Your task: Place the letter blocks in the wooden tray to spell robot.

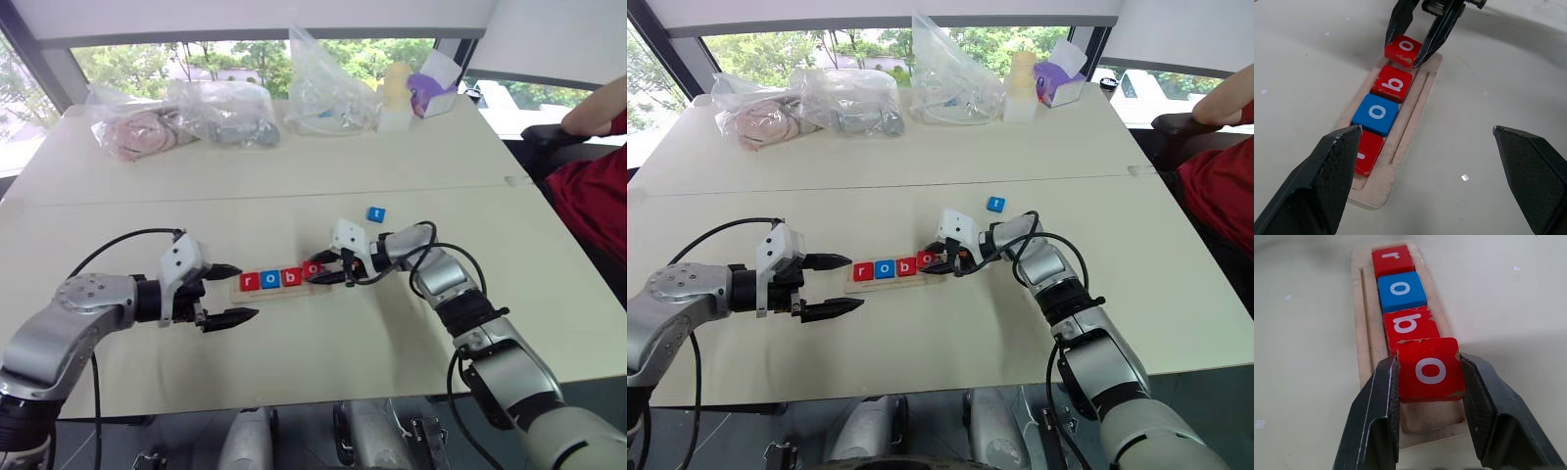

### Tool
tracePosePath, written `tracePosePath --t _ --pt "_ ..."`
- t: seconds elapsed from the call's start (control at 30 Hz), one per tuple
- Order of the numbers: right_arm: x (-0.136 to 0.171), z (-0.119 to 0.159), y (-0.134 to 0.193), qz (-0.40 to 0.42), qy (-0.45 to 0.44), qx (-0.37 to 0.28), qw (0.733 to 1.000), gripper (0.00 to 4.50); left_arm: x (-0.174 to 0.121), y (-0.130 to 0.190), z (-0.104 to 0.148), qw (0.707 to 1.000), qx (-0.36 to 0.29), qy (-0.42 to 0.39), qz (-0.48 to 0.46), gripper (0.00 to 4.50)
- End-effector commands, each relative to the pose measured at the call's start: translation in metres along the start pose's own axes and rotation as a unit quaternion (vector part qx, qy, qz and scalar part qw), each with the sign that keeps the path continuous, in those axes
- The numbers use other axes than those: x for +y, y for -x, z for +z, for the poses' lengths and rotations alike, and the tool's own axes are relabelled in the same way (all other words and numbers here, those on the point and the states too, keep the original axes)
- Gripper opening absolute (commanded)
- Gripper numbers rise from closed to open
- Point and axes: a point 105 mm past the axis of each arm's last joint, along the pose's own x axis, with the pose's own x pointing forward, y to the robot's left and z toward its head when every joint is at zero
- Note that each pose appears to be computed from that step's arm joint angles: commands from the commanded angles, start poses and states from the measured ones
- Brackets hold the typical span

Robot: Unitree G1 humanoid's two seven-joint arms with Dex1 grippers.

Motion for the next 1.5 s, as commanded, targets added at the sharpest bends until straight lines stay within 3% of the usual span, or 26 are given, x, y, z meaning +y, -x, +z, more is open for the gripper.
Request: tracePosePath --t 0.03,0.23,0.27,0.47,0.8,1.2,1.5 --pt "-0.002 0.011 0.0 0.003 0.018 -0.009 1.0 1.18 -0.002 0.001 0.009 1.0 -0.009 -0.017 0.002 4.5" --pt "-0.008 0.017 0.001 -0.014 0.024 -0.023 0.999 4.26 0.0 0.001 0.009 1.0 -0.01 -0.017 0.006 4.5" --pt "-0.011 0.019 0.002 -0.024 0.023 -0.026 0.999 4.45 0.001 0.001 0.008 1.0 -0.009 -0.017 0.007 4.5" --pt "-0.021 0.025 0.015 -0.054 0.025 -0.039 0.997 4.45 0.001 0.0 0.008 1.0 -0.01 -0.018 0.01 4.5" --pt "-0.042 0.019 0.067 -0.163 -0.017 -0.049 0.985 4.45 0.007 0.007 0.018 0.999 -0.032 -0.014 0.029 4.5" --pt "-0.02 -0.004 0.039 -0.157 0.009 -0.004 0.988 4.45 0.045 0.06 -0.002 0.994 0.037 -0.008 0.101 4.5" --pt "-0.017 -0.004 0.027 -0.146 0.011 -0.007 0.989 4.45 0.045 0.061 -0.001 0.993 0.033 -0.008 0.109 4.5"
